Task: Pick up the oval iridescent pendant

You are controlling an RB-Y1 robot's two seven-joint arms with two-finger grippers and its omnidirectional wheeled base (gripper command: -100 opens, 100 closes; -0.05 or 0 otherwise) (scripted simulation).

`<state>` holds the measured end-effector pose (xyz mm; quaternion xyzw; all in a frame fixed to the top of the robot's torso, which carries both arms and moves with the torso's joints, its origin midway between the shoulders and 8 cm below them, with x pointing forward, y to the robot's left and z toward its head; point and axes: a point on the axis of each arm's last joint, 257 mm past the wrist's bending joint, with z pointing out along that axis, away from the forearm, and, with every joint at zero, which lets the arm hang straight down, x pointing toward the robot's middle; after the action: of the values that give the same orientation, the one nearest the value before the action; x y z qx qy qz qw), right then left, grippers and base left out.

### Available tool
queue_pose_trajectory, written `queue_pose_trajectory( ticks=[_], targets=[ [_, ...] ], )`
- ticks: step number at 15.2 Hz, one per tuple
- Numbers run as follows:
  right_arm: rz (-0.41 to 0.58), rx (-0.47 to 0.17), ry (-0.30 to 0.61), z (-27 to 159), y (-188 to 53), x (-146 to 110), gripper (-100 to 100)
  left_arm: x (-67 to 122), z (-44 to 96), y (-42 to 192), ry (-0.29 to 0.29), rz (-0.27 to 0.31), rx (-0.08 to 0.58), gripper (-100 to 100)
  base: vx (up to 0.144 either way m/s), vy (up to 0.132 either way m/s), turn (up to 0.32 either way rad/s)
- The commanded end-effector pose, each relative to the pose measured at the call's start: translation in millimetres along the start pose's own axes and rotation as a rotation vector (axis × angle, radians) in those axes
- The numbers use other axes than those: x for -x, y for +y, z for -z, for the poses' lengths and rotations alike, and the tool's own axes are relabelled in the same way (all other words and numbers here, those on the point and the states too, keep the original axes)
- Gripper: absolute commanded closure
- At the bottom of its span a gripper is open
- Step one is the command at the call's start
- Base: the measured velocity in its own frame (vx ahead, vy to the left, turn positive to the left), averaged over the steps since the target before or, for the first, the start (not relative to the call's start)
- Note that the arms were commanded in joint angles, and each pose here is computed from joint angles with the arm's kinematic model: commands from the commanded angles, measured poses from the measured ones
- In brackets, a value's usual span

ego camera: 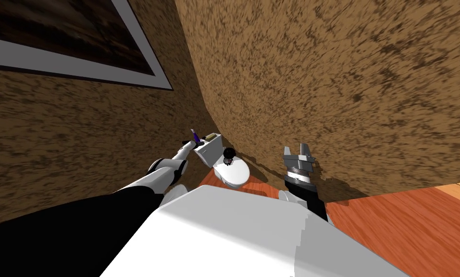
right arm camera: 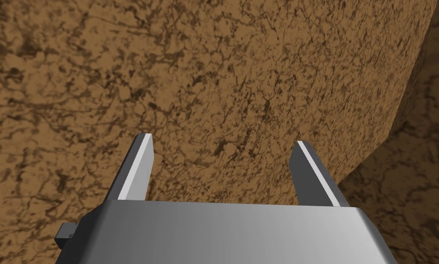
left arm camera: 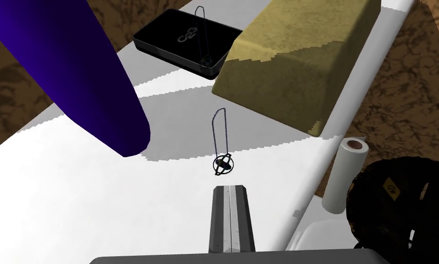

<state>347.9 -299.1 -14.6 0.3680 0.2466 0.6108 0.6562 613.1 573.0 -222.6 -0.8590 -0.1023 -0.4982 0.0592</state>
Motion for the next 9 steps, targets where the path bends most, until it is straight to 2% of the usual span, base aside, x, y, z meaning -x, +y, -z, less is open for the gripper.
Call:
queue_pose_trajectory(
  ticks=[1,2,3,6,7,8,9],
  targets=[
    [0.000,0.000,0.000,0.0,0,0,0,-6.9,1.0,-3,-0.004,-0.030,0.000,-100,-0.030,0.000,-0.049],
    [0.000,0.000,0.000,0.0,0,0,0,-6.9,1.0,-3,-0.004,-0.030,0.000,-100,-0.020,0.000,-0.017],
    [0.000,0.000,0.000,0.0,0,0,0,-17.3,4.7,-7,-0.006,-0.074,-0.005,-100,-0.020,-0.001,-0.043],
    [0.000,0.000,0.000,0.0,0,0,0,-30.5,9.9,-13,-0.009,-0.132,-0.013,-100,-0.023,-0.002,-0.056],
    [0.000,0.000,0.000,0.0,0,0,0,-25.7,7.9,-10,-0.006,-0.103,-0.010,-100,-0.013,0.000,-0.021],
    [0.000,0.000,0.000,0.0,0,0,0,-26.6,8.4,-11,-0.007,-0.110,-0.010,-100,0.000,0.000,0.000],
    [0.000,0.000,0.000,0.0,0,0,0,-26.4,8.3,-11,-0.008,-0.110,-0.009,100,0.000,0.000,0.000]
  ],
)
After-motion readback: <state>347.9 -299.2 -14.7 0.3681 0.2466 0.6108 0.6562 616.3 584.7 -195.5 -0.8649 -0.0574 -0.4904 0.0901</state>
